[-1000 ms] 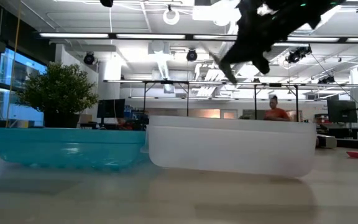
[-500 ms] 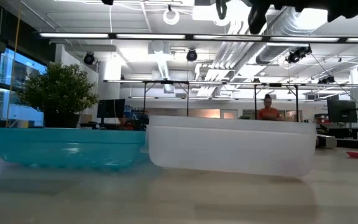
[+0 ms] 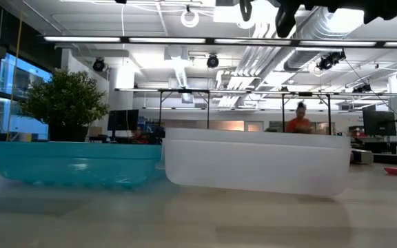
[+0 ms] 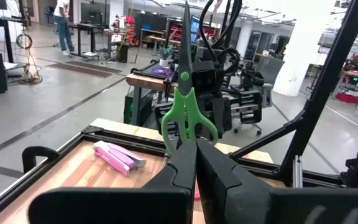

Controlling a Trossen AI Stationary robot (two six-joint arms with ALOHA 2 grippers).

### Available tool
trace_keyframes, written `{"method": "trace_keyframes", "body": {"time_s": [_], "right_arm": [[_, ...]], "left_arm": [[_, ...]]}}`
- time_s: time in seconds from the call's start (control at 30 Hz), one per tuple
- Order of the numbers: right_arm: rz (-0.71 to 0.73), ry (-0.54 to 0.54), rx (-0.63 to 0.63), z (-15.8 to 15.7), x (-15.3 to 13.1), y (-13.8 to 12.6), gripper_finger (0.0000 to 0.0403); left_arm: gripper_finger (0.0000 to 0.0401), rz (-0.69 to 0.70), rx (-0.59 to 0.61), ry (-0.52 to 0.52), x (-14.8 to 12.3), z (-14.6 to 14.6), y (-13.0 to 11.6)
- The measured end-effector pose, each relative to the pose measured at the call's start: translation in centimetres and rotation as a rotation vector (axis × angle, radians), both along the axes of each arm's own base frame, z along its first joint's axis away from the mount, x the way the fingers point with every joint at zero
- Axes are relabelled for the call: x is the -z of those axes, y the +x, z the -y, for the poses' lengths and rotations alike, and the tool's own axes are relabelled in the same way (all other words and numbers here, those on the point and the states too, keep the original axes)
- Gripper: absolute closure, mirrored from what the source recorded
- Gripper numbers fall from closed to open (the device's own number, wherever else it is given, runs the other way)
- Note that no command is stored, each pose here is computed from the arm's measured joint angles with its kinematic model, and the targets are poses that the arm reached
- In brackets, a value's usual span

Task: Pack school essentials
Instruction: Put the green scissors into the blue supply box

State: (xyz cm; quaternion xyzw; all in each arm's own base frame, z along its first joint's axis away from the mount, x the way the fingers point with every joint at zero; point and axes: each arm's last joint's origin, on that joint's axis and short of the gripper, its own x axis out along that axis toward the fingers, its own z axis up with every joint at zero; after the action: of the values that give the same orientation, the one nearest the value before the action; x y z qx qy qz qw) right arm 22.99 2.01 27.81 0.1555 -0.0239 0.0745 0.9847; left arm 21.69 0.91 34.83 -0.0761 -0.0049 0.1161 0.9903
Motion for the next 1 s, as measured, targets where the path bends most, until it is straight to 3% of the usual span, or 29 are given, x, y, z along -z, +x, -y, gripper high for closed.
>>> {"method": "trace_keyframes", "body": {"time_s": [0.1,0.2,0.33,0.53,0.63,0.77,1.0], "right_arm": [[-0.072,0.039,-0.004,0.0,0.1,0.1,0.0402],[-0.3,-0.012,-0.045,-0.7,0.1,0.5,0.0403],[-0.57,-0.193,-0.176,-1.8,0.2,1.3,0.0403],[-0.794,-0.587,-0.467,-3.0,1.4,3.3,0.0403],[-0.871,-0.752,-0.537,-3.2,2.5,4.9,0.0403],[-0.915,-0.913,-0.636,-3.4,4.2,7.2,0.0403],[-1.016,-1.077,-0.788,-3.7,7.3,9.6,0.0402]], "left_arm": [[0.0401,0.003,-0.001,-0.002,0.0,0.0,0.0],[0.0401,0.017,-0.001,-0.002,-0.2,0.0,0.0],[0.0401,0.023,-0.001,-0.002,-0.2,0.0,0.0],[0.0401,0.024,-0.006,-0.009,-0.2,0.0,0.0],[0.0401,0.025,-0.008,-0.017,-0.2,0.0,0.0],[0.0401,0.024,-0.009,-0.017,-0.2,0.0,0.0],[0.0401,0.024,-0.03,-0.017,-0.2,-0.1,0.0]]}}
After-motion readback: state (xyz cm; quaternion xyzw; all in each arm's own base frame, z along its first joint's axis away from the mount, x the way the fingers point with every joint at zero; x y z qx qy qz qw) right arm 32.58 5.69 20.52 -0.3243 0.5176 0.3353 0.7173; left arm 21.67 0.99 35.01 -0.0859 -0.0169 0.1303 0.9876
